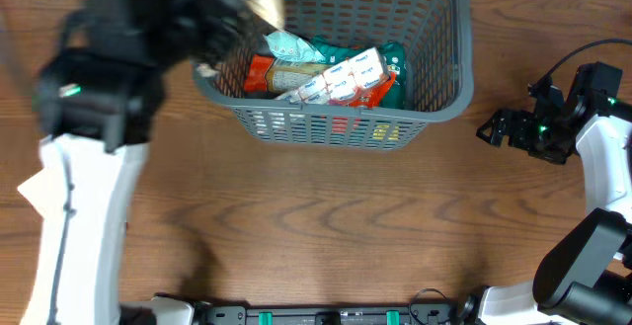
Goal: Pack container
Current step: 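Carry the brown paper bag over the basket and release it inside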
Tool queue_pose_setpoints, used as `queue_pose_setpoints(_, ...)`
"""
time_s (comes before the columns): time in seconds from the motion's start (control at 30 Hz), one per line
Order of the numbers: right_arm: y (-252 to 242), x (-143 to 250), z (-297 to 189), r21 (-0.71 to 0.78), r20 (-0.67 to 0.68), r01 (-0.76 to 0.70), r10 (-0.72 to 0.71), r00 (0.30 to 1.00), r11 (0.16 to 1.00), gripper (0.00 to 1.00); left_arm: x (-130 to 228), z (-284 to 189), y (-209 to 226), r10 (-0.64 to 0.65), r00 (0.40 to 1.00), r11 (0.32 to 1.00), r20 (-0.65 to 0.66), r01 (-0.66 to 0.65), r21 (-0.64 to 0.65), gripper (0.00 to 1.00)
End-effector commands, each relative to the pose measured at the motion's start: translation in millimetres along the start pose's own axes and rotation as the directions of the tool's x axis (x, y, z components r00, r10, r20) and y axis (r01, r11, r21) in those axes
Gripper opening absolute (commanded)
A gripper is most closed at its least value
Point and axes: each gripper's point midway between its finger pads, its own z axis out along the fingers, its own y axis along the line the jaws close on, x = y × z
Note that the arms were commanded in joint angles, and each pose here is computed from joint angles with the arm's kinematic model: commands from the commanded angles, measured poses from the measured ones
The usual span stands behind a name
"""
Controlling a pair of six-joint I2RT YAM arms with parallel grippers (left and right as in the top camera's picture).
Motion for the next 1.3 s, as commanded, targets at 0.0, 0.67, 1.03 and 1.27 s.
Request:
queue_pose_setpoints(0.0,2,-1,-4,0.003,0.011,0.022,-0.022,1.0,1.0,0.99,7,48,-34,0.304,0.953,0.946,-0.012,-0.3,0.126,0.06)
queue_pose_setpoints(0.67,3,7,-4,-0.001,-0.02,0.014,-0.014,1.0,1.0,0.99,127,192,-101,0.203,0.931,0.911,-0.303,-0.066,0.408,0.74)
queue_pose_setpoints(1.03,3,7,-4,-0.001,-0.021,0.028,-0.028,0.999,1.0,0.99,40,100,-13,0.228,0.949,0.974,-0.22,-0.22,0.06,0.84)
queue_pose_setpoints(1.27,3,7,-4,-0.002,-0.021,0.029,-0.029,0.999,1.0,0.99,20,-3,59,-0.003,0.962,0.931,-0.273,-0.097,-0.353,0.87)
